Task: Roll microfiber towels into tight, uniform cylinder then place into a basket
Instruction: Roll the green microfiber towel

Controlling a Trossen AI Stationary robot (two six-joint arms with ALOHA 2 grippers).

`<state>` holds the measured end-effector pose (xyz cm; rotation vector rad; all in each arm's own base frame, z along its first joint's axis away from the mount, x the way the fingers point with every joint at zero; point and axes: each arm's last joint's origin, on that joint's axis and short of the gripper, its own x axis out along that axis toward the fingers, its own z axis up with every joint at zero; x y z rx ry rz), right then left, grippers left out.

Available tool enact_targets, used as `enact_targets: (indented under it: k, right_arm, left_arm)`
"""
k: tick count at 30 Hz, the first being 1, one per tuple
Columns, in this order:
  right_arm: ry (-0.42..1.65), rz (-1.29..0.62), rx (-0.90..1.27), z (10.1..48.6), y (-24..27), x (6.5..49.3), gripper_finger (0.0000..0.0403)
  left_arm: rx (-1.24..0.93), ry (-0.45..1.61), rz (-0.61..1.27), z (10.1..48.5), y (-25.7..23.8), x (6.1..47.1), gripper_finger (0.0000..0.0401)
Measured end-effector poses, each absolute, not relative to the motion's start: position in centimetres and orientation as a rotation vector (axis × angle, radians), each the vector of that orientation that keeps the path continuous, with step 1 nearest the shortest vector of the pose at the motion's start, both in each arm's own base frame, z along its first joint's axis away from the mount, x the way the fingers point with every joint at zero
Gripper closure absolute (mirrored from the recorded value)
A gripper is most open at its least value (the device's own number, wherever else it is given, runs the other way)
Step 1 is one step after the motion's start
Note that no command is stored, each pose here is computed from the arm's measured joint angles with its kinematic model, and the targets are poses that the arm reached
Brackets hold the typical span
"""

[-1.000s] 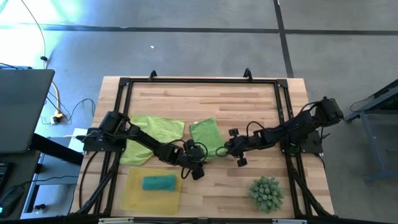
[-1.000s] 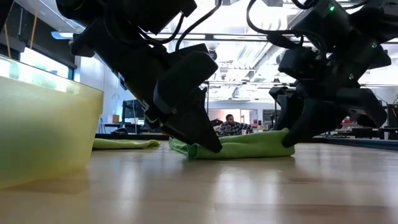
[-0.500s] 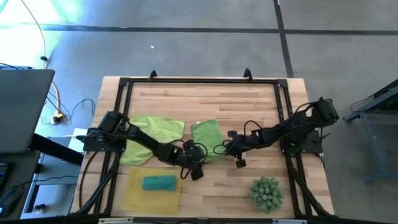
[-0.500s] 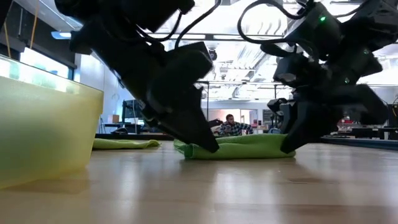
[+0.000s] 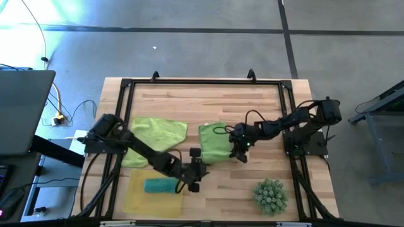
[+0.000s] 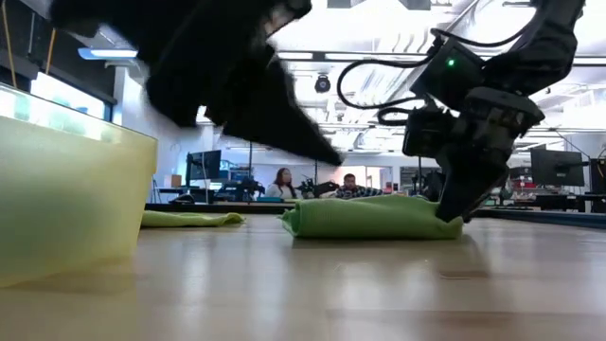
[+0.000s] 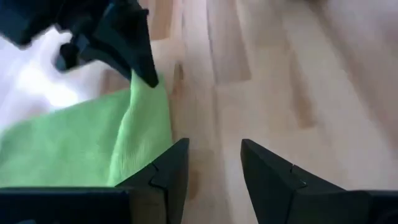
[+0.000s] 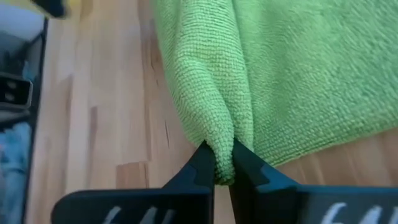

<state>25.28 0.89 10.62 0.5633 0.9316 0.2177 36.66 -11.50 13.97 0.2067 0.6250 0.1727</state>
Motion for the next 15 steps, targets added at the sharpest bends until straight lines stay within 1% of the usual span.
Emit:
enact_targets:
  k: [2, 6, 9, 15]
  right_arm:
    - [0.937, 0.199, 0.606, 10.6, 0.6, 25.3, 0.0398]
    - [0.943, 0.183, 0.625, 10.6, 0.3, 25.2, 0.0399]
    - [0.944, 0.181, 0.625, 10.6, 0.3, 25.2, 0.0399]
    - [0.945, 0.177, 0.624, 10.6, 0.2, 25.2, 0.04]
  left_arm:
    - [0.295, 0.647, 0.223, 13.1, -11.5, 36.5, 0.0267]
    - [0.329, 0.661, 0.319, 12.1, -10.7, 36.8, 0.0267]
    - [0.315, 0.679, 0.346, 11.5, -10.0, 37.0, 0.0267]
    - [0.233, 0.712, 0.327, 10.9, -8.5, 37.4, 0.0262]
